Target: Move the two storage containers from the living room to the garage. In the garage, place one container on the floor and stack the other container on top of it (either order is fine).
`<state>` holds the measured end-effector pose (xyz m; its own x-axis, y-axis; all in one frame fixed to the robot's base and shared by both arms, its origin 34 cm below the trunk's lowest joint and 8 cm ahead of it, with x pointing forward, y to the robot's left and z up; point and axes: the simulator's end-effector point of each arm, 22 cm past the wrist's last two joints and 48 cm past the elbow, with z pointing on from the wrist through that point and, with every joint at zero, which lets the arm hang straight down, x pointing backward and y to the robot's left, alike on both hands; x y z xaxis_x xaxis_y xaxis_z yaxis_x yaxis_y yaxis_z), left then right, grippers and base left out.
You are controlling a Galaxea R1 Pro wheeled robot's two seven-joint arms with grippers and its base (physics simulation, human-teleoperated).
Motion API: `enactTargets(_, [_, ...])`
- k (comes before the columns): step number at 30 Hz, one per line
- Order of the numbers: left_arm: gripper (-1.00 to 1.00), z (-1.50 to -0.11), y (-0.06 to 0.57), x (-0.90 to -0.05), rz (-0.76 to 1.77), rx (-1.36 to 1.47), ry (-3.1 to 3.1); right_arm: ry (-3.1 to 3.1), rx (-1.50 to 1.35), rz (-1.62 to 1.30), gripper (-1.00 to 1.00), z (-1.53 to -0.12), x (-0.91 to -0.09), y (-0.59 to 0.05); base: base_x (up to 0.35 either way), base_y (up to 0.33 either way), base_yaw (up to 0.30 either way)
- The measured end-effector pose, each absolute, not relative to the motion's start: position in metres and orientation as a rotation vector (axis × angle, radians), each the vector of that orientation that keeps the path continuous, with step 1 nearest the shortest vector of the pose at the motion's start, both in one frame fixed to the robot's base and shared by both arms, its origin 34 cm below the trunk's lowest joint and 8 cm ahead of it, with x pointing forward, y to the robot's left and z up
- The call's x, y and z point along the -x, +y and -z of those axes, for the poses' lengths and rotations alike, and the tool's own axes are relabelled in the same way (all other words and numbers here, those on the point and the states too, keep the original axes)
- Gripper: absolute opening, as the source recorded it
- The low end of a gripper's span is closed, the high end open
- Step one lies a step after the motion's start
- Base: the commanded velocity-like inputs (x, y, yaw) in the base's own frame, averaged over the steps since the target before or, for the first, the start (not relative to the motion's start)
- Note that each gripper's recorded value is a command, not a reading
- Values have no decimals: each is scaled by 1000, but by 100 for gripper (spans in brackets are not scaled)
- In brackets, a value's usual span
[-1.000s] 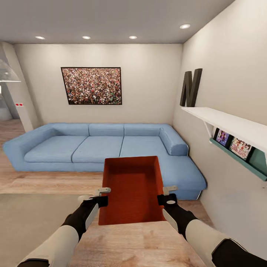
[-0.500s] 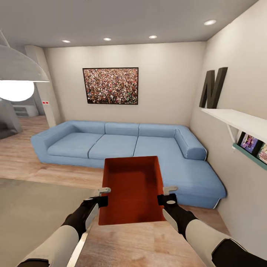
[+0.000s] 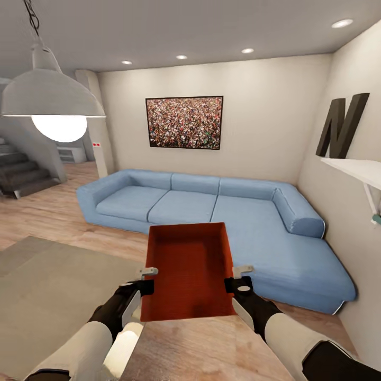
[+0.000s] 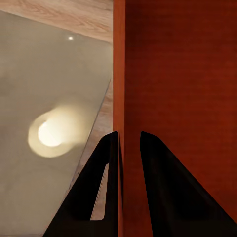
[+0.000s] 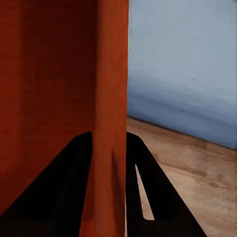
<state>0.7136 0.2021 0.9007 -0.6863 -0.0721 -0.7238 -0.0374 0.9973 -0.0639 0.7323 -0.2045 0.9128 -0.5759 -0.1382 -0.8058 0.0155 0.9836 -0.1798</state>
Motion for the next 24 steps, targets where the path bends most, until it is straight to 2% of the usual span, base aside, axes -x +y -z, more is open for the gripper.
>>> enactTargets(24, [-100, -900, 202, -713, 55, 76, 2329, 2177, 86, 206, -100, -912, -732, -204, 0, 0, 283])
